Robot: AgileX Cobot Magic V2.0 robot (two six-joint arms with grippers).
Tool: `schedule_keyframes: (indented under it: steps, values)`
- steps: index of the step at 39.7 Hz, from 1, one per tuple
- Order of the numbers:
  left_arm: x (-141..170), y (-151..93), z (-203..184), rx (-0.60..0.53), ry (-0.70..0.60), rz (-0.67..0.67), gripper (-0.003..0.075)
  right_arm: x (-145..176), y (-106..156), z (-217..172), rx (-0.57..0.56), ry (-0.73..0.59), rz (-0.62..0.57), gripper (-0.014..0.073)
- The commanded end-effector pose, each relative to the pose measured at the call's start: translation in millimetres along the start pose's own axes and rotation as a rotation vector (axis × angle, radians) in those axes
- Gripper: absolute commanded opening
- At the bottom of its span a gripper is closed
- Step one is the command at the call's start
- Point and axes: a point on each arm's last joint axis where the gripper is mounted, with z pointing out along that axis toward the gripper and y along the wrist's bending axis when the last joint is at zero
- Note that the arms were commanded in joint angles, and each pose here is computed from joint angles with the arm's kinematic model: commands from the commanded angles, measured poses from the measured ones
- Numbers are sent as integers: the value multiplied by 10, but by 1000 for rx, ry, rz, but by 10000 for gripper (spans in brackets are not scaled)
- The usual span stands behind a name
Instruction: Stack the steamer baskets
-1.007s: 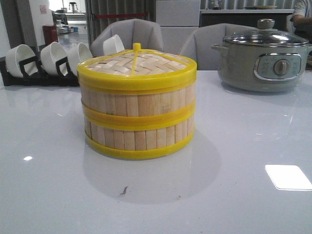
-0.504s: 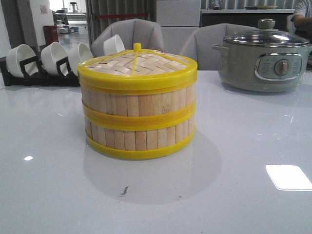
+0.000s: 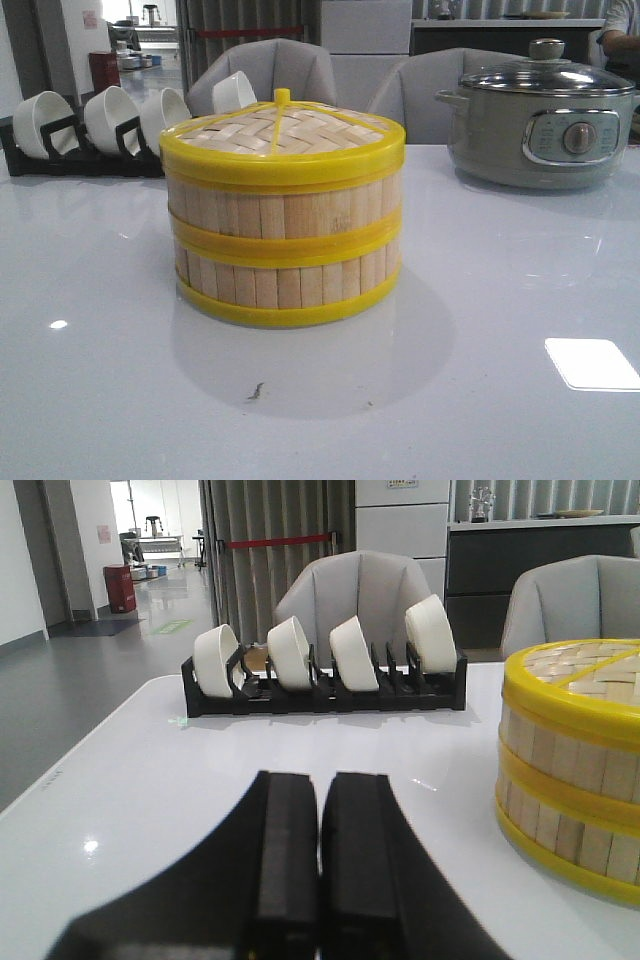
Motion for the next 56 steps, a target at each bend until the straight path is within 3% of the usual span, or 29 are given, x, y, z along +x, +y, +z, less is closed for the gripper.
schedule_keyframes:
  steps: [1,56]
  values:
    - [-76,-4,-13,5,-89,-9,85,-158,3,-33,-2,-143,1,225]
    - [-76,-4,-13,5,-89,-9,85,-128,19,-29,-30,-108,1,225]
